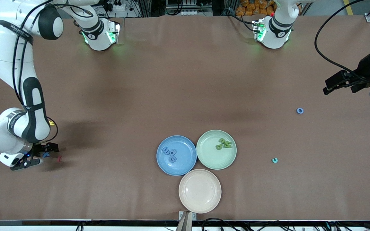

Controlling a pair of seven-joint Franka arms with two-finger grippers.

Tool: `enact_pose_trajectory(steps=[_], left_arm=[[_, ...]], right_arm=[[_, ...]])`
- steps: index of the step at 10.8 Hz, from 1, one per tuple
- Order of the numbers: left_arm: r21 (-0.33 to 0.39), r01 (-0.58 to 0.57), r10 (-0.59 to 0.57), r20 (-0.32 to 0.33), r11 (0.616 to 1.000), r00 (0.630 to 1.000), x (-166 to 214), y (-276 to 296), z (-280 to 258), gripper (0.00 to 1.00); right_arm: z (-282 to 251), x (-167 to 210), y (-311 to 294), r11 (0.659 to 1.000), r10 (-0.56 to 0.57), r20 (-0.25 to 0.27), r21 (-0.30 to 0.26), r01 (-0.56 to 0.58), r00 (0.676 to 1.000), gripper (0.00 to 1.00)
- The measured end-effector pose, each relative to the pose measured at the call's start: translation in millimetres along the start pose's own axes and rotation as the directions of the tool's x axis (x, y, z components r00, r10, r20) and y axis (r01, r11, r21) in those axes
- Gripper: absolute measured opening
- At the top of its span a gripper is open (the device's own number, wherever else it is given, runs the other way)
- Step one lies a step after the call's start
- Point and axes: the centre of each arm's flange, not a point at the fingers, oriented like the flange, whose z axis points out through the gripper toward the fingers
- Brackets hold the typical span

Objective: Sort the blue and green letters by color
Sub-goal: 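Grasp the blue X with the right gripper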

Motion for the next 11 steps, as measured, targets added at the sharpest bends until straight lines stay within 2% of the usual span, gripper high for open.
enact_pose_trajectory(steps=[5, 6, 10, 11], left_arm=[[0.0, 0.0, 0.0, 0.0, 1.0, 1.0, 0.3, 0.0, 0.5, 1.0], [0.0, 0.0, 0.0, 0.001, 1.0, 1.0, 0.4, 0.0, 0.6, 1.0], [0.001, 0.007, -0.007, 0.004, 1.0, 1.0, 5.1, -3.9, 6.4, 1.0], [0.001, 0.009, -0.009, 0.005, 1.0, 1.0, 6.2, -4.6, 8.0, 1.0]], right_arm=[[3.0, -0.2, 1.2, 1.0, -0.007, -0.003, -0.005, 0.007, 1.0, 1.0], [3.0, -0.3, 1.4, 1.0, -0.007, -0.004, -0.006, 0.007, 1.0, 0.97], [-4.0, 2.0, 7.2, 1.0, 0.012, -0.028, 0.0, -0.012, 1.0, 0.38], [-4.5, 2.0, 7.6, 1.0, 0.012, -0.029, 0.002, -0.012, 1.0, 0.34]])
